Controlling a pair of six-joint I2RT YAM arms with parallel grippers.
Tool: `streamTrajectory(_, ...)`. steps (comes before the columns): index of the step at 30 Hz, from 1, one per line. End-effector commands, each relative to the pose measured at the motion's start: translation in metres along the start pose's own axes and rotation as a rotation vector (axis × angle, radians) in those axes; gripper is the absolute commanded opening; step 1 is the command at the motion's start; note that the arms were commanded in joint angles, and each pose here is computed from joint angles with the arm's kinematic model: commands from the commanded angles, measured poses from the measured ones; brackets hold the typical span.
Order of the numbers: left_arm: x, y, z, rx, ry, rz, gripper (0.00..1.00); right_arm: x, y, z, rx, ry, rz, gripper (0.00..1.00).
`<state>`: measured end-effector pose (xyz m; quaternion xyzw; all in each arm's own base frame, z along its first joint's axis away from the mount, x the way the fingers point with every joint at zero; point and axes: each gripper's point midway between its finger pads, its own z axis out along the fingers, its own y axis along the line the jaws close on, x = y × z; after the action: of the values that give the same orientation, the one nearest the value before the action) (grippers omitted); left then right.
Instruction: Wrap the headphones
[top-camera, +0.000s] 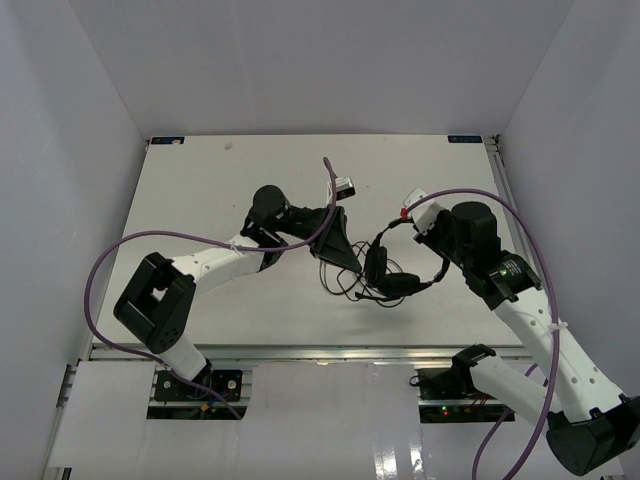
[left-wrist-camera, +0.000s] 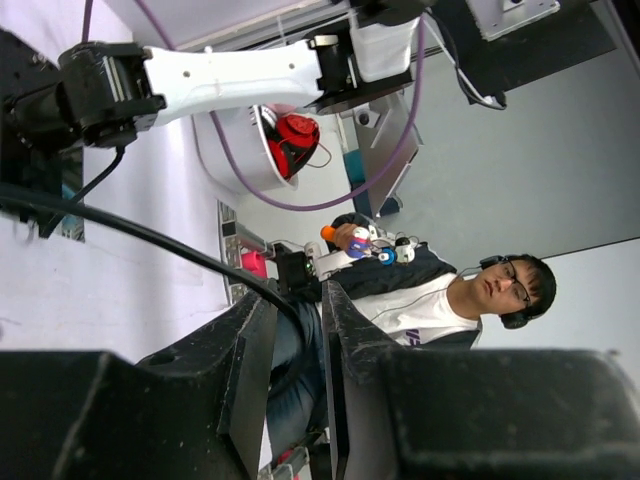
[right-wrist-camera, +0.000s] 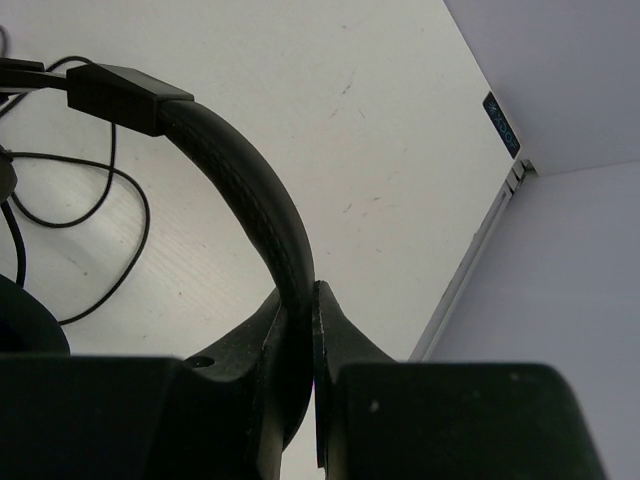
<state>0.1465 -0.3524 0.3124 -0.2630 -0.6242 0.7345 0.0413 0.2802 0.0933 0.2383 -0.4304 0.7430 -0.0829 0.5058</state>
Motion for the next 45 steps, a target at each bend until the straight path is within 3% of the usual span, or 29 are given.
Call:
streamTrajectory(1,0.001,-0.047,0.001,0.064,-0.036,0.114,0.35,-0.01,-0.029,0.002,0.163,-0.029,0.063,0.08)
streamTrajectory(11,-0.006,-0.044,0.007,0.056,-0.072,0.108,0.23,-0.021,-0.049,0.0,0.26,-0.057,0.134,0.08)
streamTrajectory(17,-0.027,-0.053,0.013,0.053,-0.162,0.099,0.15,-0.032,-0.069,-0.004,0.343,-0.083,0.185,0.08)
streamTrajectory(30,-0.109,-0.055,0.001,-0.114,-0.608,0.018,0.23,-0.03,-0.07,0.002,0.412,-0.111,0.299,0.08)
streamTrajectory(38,-0.137,-0.049,0.01,-0.129,-0.596,0.015,0.23,-0.038,-0.044,0.003,0.276,-0.169,0.314,0.08)
streamTrajectory(45,-0.127,-0.042,0.005,-0.16,-0.591,-0.027,0.22,-0.042,-0.035,-0.004,0.225,-0.203,0.335,0.08)
